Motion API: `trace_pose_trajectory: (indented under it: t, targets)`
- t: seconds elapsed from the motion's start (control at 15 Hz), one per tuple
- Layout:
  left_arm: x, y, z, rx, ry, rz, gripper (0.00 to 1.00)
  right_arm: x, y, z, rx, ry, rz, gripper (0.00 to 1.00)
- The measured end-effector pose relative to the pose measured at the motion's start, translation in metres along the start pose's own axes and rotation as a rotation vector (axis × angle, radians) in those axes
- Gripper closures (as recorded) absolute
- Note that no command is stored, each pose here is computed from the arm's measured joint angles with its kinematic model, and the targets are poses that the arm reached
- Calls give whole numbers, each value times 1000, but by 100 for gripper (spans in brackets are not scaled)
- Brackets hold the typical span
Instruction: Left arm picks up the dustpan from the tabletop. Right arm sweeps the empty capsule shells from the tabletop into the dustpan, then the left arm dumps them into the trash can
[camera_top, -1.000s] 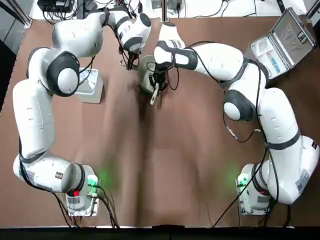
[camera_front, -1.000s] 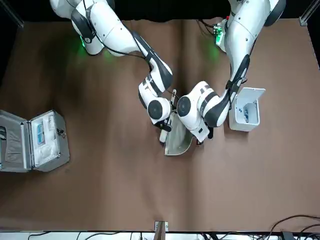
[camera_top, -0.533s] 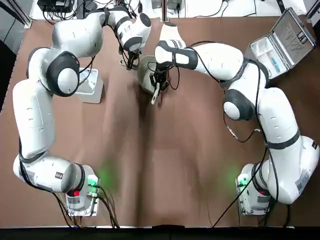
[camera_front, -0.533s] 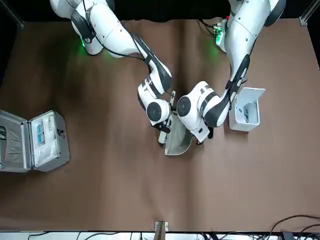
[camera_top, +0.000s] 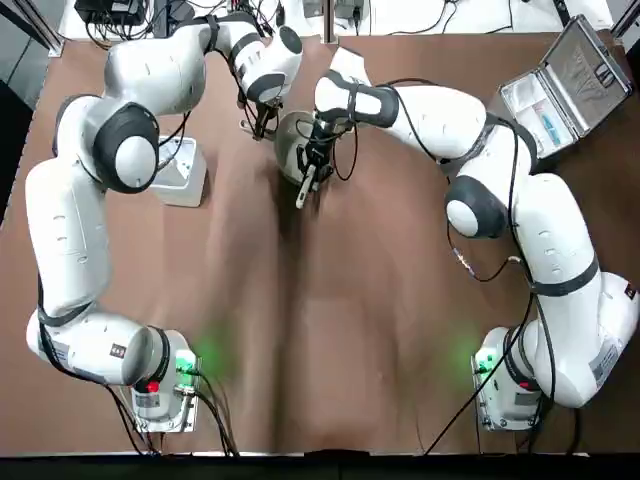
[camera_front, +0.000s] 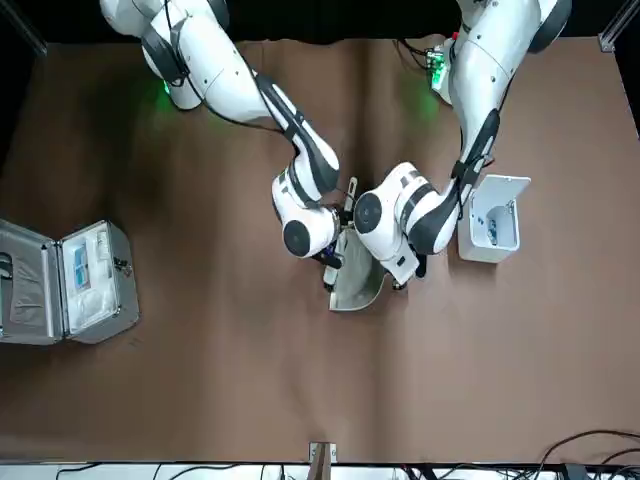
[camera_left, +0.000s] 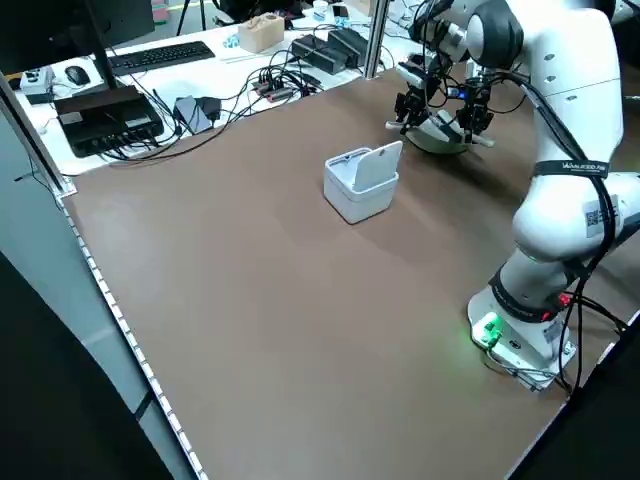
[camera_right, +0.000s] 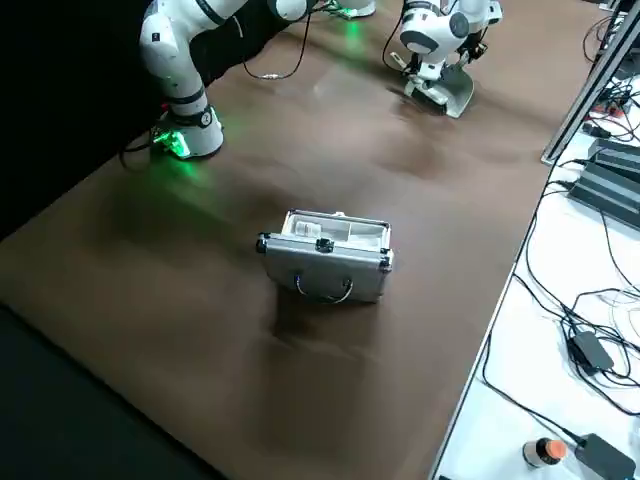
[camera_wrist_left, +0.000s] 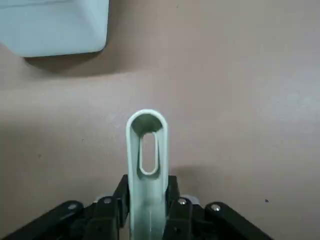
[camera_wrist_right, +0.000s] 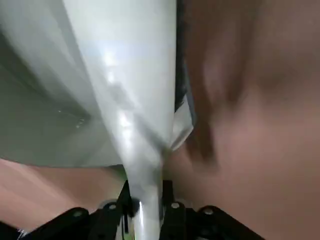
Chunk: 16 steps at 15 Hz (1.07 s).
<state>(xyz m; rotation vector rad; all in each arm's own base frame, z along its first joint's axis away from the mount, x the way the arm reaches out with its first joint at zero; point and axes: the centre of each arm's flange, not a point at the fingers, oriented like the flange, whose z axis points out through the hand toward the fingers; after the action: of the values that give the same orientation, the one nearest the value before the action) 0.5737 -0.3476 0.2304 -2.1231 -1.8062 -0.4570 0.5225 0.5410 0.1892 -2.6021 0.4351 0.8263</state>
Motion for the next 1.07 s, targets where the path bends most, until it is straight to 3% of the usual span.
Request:
trace_pose_trajectory:
  t: [0.27,1.07]
  targets:
    - [0,1,-1,-1,-1,-1,67,1,-3,-4,93,-75,-10,74]
    - [1,3,-3,-5,-3,-4,67,-16,-16,3,215,-185,-31,74]
